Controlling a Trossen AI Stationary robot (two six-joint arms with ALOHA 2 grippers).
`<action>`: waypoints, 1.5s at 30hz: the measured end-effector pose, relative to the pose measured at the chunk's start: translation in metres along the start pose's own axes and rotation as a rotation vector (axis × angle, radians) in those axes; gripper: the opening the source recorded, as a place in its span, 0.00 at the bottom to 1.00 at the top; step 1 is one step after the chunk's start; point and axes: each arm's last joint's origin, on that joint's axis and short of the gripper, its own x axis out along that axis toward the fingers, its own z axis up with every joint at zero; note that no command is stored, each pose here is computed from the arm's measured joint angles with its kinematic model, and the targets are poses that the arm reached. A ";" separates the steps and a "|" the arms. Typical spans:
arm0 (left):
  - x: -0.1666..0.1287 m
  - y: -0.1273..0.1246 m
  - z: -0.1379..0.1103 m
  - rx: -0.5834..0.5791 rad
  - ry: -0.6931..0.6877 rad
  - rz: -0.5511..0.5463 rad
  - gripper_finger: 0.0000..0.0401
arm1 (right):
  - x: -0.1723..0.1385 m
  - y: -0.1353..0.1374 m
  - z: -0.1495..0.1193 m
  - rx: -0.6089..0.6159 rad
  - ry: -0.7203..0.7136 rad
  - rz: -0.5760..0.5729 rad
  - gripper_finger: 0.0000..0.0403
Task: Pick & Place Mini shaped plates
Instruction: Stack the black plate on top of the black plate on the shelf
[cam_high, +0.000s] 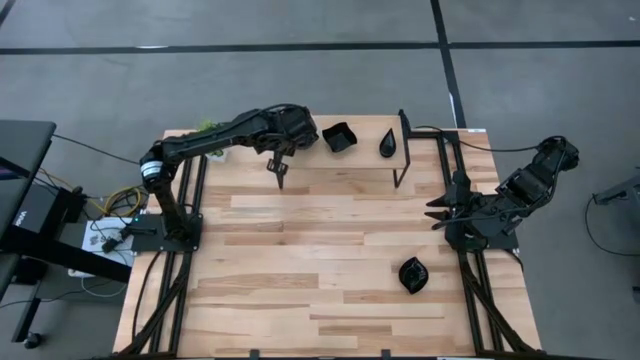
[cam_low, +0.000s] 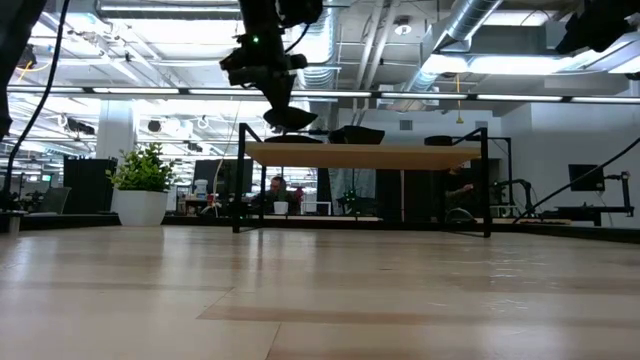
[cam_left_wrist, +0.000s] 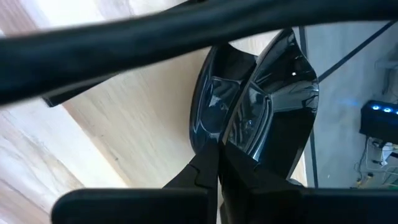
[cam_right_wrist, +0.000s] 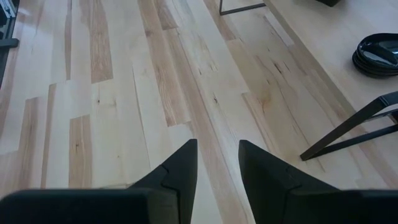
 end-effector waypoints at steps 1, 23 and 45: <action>0.002 0.000 -0.001 0.005 -0.001 0.000 0.02 | 0.000 0.000 0.000 0.000 0.000 0.000 0.28; 0.023 -0.002 -0.003 0.028 -0.002 0.040 0.02 | 0.000 0.000 0.000 0.000 0.000 0.001 0.28; 0.027 -0.006 0.001 0.020 0.022 0.069 0.02 | 0.000 0.000 0.000 0.000 0.000 0.001 0.28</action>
